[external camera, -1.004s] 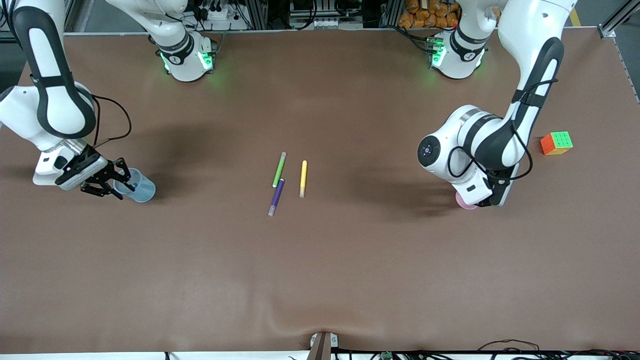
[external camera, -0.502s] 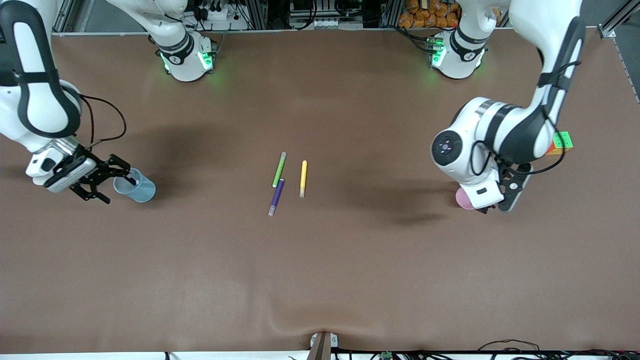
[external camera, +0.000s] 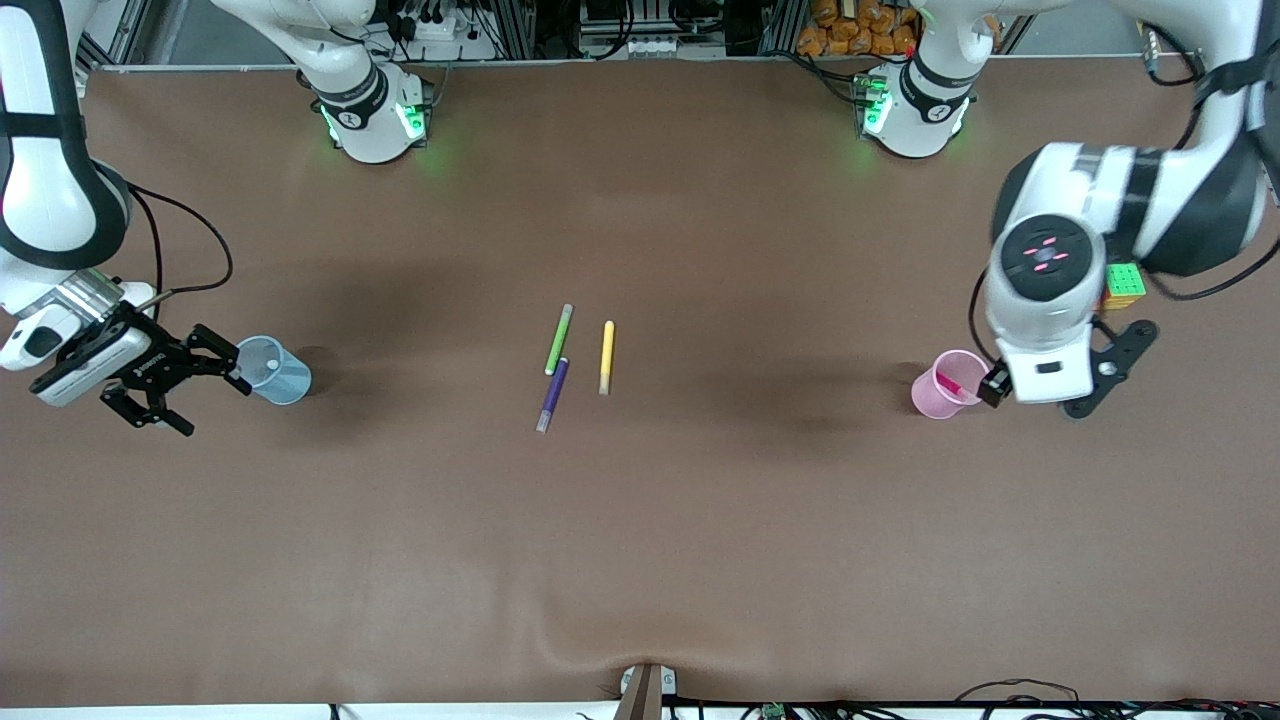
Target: Place pink and blue markers in matching cups
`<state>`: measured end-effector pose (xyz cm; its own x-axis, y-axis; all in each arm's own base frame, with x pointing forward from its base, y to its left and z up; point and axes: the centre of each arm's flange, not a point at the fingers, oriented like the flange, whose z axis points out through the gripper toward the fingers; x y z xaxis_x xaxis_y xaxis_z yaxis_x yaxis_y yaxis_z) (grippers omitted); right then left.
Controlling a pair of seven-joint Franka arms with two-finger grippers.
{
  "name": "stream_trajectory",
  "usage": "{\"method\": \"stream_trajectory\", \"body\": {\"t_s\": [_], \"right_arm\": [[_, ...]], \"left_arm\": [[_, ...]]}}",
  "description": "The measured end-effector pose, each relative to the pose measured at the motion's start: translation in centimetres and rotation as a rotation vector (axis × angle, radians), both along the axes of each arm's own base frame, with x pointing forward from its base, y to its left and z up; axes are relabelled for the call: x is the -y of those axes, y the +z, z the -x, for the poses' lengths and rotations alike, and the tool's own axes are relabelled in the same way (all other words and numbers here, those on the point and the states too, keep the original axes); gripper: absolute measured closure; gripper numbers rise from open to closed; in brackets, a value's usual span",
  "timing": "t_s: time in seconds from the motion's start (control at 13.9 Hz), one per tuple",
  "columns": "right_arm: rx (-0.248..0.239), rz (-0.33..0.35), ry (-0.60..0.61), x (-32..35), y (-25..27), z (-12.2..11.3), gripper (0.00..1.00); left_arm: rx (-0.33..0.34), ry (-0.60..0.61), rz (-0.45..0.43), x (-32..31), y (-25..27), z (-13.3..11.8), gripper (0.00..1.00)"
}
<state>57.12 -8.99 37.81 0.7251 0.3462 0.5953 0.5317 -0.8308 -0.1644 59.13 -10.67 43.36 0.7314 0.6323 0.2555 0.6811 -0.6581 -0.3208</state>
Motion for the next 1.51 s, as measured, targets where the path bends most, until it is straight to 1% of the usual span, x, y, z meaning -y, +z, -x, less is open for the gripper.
{"method": "stream_trajectory", "body": {"t_s": [0.14, 0.36, 0.43, 0.5, 0.65, 0.72, 0.86, 1.0, 1.15, 1.29, 1.43, 1.51], "right_arm": [[-0.007, -0.024, -0.025, -1.6, 1.1, -0.8, 0.00], [0.009, -0.027, -0.030, -2.8, 3.3, -2.0, 0.00], [-0.007, -0.027, -0.029, -3.2, 4.3, -2.5, 0.00], [-0.047, -0.026, -0.034, -3.4, 5.6, -3.0, 0.00], [-0.171, -0.020, -0.078, -3.8, 9.7, -3.9, 0.00], [-0.239, -0.002, -0.105, -4.0, 12.4, -4.1, 0.00], [-0.371, 0.037, -0.202, -4.6, 18.5, -3.7, 0.00], [-0.484, 0.060, -0.297, -5.0, 22.8, -2.5, 0.00], [-0.573, 0.133, -0.335, -4.8, 25.1, -1.0, 0.00], [-0.636, 0.216, -0.347, -4.4, 26.1, 0.3, 0.00], [-0.715, 0.314, -0.345, -4.3, 27.1, 1.9, 0.00], [-0.751, 0.344, -0.353, -4.6, 27.6, 2.6, 0.00]], "left_arm": [[-0.015, -0.034, 0.043, -1.3, 1.6, 0.1, 0.00], [-0.034, -0.074, 0.102, -2.4, 3.0, 0.3, 0.00], [-0.040, -0.092, 0.127, -2.8, 3.5, 0.4, 0.00], [-0.044, -0.113, 0.152, -3.3, 4.2, 0.5, 0.00], [-0.048, -0.168, 0.201, -4.9, 5.9, 0.8, 0.00], [-0.049, -0.198, 0.222, -5.7, 6.8, 1.0, 0.00], [-0.052, -0.253, 0.257, -7.5, 8.1, 1.4, 0.00], [-0.057, -0.294, 0.274, -8.0, 8.7, 1.5, 0.00], [-0.065, -0.338, 0.274, -7.7, 8.9, 1.6, 0.00], [-0.072, -0.388, 0.281, -7.4, 9.5, 1.9, 0.00], [-0.064, -0.428, 0.313, -7.6, 10.5, 2.3, 0.00], [-0.057, -0.450, 0.327, -8.0, 11.3, 2.6, 0.00]]}}
